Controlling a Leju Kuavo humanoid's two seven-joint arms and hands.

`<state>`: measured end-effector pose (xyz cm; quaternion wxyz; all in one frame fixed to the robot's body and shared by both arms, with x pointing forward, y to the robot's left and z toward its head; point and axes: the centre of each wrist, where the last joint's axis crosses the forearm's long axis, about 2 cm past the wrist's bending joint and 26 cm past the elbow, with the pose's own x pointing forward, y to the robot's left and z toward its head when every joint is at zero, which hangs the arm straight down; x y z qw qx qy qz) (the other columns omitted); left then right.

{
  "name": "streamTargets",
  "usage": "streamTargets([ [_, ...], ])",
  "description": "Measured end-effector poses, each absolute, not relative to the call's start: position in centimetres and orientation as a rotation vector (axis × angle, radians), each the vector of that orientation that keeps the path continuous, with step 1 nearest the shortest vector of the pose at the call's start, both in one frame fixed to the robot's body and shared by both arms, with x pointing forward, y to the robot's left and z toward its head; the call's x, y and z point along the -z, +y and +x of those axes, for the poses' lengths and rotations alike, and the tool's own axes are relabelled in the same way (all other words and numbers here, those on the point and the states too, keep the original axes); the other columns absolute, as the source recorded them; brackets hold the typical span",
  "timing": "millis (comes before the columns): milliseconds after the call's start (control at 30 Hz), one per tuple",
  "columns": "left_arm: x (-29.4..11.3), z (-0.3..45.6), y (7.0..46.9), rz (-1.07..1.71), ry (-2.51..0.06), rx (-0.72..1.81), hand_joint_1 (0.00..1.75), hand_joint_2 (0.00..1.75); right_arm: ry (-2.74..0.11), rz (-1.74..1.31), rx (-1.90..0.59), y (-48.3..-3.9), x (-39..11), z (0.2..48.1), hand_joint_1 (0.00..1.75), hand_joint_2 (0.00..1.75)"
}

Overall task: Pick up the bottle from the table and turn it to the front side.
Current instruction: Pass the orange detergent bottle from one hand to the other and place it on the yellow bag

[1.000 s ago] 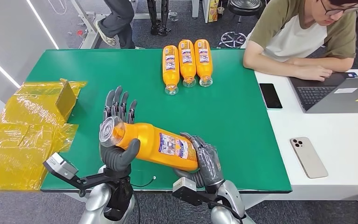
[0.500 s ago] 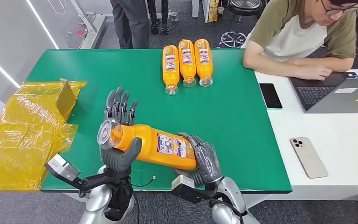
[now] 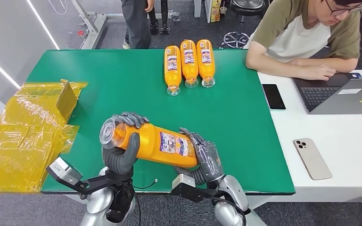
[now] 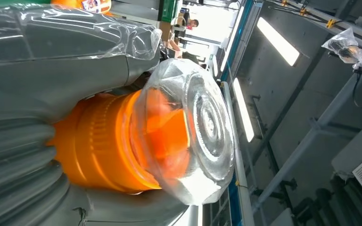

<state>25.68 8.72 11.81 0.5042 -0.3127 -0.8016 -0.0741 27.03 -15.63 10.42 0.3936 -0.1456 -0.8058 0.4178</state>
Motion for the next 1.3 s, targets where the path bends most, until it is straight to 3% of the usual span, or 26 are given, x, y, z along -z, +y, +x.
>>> streamTargets([
  [433,-12.4,26.2,9.4,-0.53,-1.996,0.191,1.75,1.75,-2.167,-0.321,-0.775,-14.3,-11.0,26.6,0.0,1.75],
  [633,-12.1,26.8,11.3,-0.034,-2.023,0.257,1.75,1.75,-2.366,-0.238,-0.432,-11.6,-14.4,26.3,0.0,1.75],
  [800,-11.8,28.3,16.0,0.525,-2.037,0.359,1.75,1.75,-2.429,-0.139,-0.24,-10.5,-16.3,25.6,0.0,1.75],
  [1000,-11.6,32.8,21.5,0.98,-1.962,0.628,1.75,1.75,-2.462,-0.119,-0.116,-10.2,-17.7,25.6,0.0,1.75],
  [1300,-12.7,38.2,25.6,1.266,-1.775,0.891,1.75,1.75,-2.479,-0.152,-0.036,-10.3,-18.7,26.1,0.0,1.75],
])
